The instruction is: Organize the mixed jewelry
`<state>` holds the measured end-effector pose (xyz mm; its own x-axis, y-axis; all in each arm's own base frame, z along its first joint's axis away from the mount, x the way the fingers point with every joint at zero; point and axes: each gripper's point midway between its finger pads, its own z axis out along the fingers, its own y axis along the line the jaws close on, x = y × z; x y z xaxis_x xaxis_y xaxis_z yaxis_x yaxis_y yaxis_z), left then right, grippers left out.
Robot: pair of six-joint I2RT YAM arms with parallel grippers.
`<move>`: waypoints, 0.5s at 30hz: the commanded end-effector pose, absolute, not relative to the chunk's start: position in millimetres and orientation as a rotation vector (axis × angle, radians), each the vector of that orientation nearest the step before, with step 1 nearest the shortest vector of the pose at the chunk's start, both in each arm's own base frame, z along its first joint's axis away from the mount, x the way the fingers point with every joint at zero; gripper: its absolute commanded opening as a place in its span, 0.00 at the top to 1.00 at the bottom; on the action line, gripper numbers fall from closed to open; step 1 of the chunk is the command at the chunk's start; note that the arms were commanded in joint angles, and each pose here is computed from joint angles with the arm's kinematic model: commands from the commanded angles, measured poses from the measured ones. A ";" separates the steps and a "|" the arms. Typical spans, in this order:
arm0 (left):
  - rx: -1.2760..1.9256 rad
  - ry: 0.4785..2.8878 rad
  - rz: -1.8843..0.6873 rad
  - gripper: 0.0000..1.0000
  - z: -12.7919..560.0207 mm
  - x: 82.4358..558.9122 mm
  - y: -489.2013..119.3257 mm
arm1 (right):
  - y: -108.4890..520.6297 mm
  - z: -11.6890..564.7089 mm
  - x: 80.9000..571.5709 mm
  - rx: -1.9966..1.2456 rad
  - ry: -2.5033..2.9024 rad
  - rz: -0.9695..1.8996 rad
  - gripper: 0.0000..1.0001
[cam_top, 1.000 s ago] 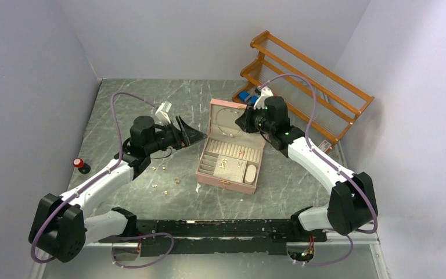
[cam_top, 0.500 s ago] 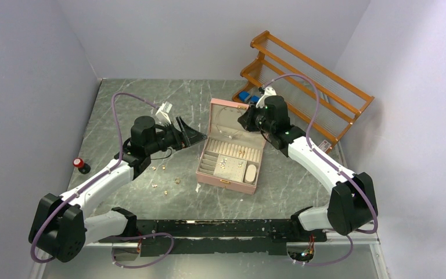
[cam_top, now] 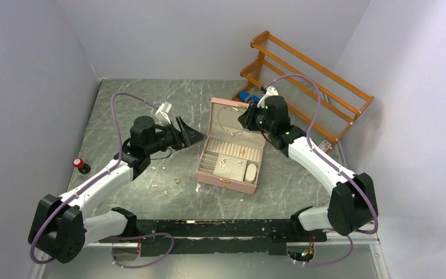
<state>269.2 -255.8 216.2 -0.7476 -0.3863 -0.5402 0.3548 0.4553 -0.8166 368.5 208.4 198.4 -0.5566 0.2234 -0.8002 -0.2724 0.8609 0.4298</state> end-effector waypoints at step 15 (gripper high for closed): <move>0.017 1.938 -1.337 0.20 239.1 270.3 -257.8 | 201.1 209.1 370.3 -0.048 2.036 0.617 0.71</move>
